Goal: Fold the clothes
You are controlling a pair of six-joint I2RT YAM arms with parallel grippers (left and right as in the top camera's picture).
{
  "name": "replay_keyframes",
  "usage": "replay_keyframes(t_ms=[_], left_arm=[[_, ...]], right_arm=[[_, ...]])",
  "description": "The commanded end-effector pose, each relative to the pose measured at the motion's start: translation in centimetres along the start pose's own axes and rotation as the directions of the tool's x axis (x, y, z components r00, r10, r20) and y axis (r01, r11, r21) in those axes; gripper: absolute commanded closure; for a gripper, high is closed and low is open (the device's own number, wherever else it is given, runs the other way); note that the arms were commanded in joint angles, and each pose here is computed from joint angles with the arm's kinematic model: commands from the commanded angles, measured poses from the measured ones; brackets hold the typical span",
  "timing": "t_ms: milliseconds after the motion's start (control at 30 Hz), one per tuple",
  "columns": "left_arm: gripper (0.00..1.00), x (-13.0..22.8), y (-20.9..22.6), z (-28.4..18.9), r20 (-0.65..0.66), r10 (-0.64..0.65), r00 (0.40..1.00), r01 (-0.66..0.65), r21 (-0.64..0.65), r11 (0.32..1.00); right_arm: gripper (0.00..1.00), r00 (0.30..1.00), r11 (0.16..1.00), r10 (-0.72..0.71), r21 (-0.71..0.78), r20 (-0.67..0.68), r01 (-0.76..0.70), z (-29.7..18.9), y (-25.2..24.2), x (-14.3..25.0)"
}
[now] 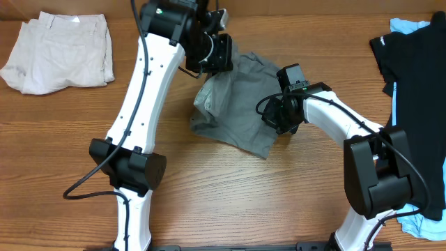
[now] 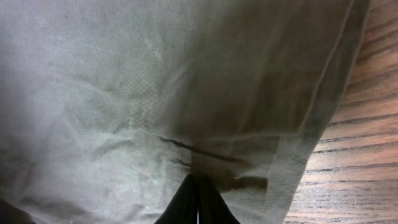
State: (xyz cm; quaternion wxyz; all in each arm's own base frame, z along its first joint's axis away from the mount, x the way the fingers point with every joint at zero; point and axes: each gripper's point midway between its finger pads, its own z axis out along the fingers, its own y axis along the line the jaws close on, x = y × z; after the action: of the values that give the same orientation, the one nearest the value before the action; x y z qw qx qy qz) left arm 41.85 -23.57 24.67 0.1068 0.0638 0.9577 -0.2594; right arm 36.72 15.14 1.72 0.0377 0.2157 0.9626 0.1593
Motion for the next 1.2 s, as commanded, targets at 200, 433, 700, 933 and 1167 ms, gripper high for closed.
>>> replay_keyframes(t_ms=[200,433,700,933,1167], left_arm=[[0.96,-0.6,-2.3,0.9,0.041,0.087,0.995,-0.088,0.022,0.996],[0.95,-1.3,-3.2,1.2,0.075,0.12,0.99,-0.123,0.035,0.992],[0.96,-0.9,-2.8,1.4,0.058,0.109,0.992,-0.11,0.019,0.994],[0.96,-1.9,4.8,-0.7,0.096,-0.153,0.984,0.167,-0.157,0.973],[0.96,-0.8,13.5,-4.4,0.136,-0.354,0.925,0.379,-0.331,0.864]], right_arm=[[0.94,0.997,0.997,0.076,0.016,-0.012,-0.075,-0.3,-1.3,-0.5],[0.94,0.992,0.991,0.118,0.075,-0.041,-0.115,-0.3,-3.3,-0.1],[0.93,0.991,0.989,0.125,0.088,-0.051,-0.12,-0.4,-4.0,-0.1],[0.94,0.994,0.992,0.094,0.086,-0.051,-0.09,-0.4,-4.1,-0.3],[0.96,0.999,0.998,0.031,0.064,-0.013,-0.03,-1.6,-2.9,-2.0]])
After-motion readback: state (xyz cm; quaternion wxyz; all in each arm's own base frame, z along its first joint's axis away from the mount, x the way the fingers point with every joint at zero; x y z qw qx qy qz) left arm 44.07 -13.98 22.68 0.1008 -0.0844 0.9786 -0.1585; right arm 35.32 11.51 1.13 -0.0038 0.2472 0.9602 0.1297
